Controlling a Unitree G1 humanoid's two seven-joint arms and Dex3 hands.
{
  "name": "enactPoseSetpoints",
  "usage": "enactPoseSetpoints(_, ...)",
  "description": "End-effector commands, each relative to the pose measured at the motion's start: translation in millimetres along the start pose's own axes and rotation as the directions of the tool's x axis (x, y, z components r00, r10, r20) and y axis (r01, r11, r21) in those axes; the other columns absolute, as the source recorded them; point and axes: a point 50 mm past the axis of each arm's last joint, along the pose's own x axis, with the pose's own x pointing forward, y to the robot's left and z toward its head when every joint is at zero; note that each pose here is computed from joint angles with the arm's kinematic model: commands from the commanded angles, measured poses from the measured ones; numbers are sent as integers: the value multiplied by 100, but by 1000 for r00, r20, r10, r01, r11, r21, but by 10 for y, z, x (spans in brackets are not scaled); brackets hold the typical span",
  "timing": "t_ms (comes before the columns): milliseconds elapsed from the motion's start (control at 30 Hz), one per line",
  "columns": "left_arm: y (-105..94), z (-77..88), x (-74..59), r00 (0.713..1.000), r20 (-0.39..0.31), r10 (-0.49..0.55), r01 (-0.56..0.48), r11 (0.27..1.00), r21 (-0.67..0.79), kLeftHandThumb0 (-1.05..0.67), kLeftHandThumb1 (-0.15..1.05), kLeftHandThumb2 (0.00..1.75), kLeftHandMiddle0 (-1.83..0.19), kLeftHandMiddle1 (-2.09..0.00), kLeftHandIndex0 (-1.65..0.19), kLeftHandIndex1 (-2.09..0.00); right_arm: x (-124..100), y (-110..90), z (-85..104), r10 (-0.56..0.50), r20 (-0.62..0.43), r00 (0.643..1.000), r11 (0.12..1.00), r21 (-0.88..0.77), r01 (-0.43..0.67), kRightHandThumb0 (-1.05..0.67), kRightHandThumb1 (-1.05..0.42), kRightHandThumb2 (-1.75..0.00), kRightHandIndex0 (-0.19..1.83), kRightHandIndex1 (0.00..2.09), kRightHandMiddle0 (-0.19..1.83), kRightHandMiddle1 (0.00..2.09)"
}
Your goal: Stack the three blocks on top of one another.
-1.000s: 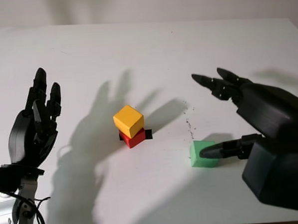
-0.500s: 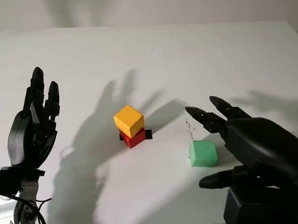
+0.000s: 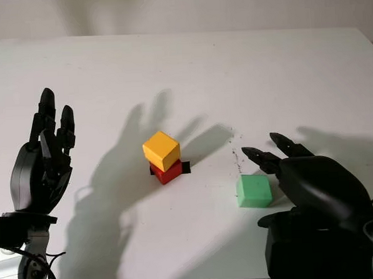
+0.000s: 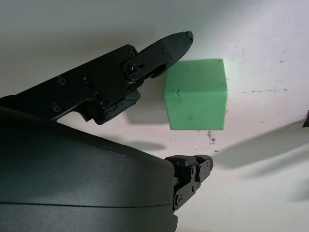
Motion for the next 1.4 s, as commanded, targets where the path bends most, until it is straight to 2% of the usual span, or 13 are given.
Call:
enactPoseSetpoints(0,-11,14,-21,1000,2,-1,1,1000,4,-75,105,65,19,0,19,0,20,0,17,1,1,1000,1000,8,-1,-43,-80,-5,1,7,31,8)
enactPoseSetpoints(367,-22,19,-21,1000,-7,-6,6,1000,8,-74,105,62,19,0,19,0,47,19,35,-14,26,1000,996,92,11,-37,-78,-5,8,8,42,11)
enactPoseSetpoints(833,5,-4,-60,999,-22,-31,32,999,20,-73,105,61,19,0,19,0,76,13,27,-39,34,999,993,116,35,-33,-81,-6,22,10,69,24)
enactPoseSetpoints(867,1,-3,-63,999,-22,-31,32,999,20,-73,105,61,19,0,19,0,79,8,26,-40,36,999,994,108,36,-33,-81,-6,24,9,67,32)
enactPoseSetpoints(933,-4,-2,-67,999,-21,-31,32,999,17,-73,105,61,19,0,19,0,82,-4,26,-39,36,999,995,95,36,-32,-83,-6,27,7,55,67)
enactPoseSetpoints(1000,-6,0,-68,999,-20,-31,31,999,15,-73,105,61,19,0,19,0,81,-13,25,-41,35,999,996,84,38,-31,-83,-5,28,6,52,79)
enactPoseSetpoints(1133,-13,9,-69,999,-16,-31,31,999,17,-73,105,60,19,0,19,0,75,-40,23,-50,24,998,998,39,49,-29,-84,-6,31,7,47,96)
enactPoseSetpoints(1367,-2,2,-74,999,-13,-39,39,999,8,-73,105,57,19,0,19,0,78,-83,10,-59,-2,998,996,-63,58,-32,-84,-5,32,6,45,98)
